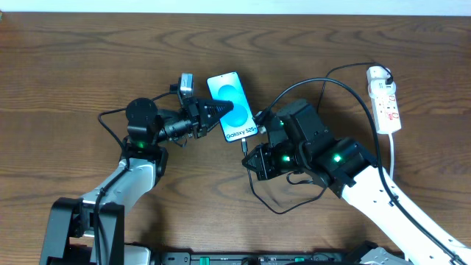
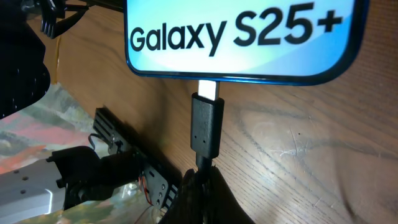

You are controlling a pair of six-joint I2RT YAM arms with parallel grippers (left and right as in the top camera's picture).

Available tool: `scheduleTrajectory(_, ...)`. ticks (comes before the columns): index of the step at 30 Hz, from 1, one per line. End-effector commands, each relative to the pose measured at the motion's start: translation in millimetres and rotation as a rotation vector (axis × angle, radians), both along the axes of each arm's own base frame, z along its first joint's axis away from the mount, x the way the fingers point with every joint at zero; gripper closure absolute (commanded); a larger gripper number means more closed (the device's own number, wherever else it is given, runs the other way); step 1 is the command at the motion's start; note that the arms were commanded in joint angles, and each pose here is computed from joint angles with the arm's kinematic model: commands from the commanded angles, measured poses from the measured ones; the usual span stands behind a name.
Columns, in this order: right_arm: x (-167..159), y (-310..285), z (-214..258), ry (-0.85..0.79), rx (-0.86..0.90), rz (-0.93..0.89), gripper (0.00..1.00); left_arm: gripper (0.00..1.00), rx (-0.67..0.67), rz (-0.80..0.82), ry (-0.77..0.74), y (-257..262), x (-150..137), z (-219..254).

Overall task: Plug charger to phone and switch on socket
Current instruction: 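Hold the phone with the left gripper and press the plug upward into the port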

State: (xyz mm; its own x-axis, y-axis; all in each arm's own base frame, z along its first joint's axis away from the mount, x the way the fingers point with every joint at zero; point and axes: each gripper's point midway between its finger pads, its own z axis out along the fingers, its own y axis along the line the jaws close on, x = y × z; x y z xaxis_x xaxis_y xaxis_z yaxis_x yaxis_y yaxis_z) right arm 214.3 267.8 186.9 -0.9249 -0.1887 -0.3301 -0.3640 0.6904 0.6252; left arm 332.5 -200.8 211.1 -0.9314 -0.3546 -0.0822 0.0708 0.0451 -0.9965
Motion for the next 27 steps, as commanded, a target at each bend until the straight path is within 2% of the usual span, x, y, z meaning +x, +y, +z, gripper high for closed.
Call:
scheduleTrajectory(1, 0, 2, 0, -0.017, 0.0, 0.017, 0.99, 0.93, -0.009, -0.022, -0.06, -2, 0, 18)
scheduleTrajectory(27, 20, -6, -2, -0.093, -0.046, -0.051, 0.99, 0.93, 0.017, -0.114, -0.151, -6, -16, 18)
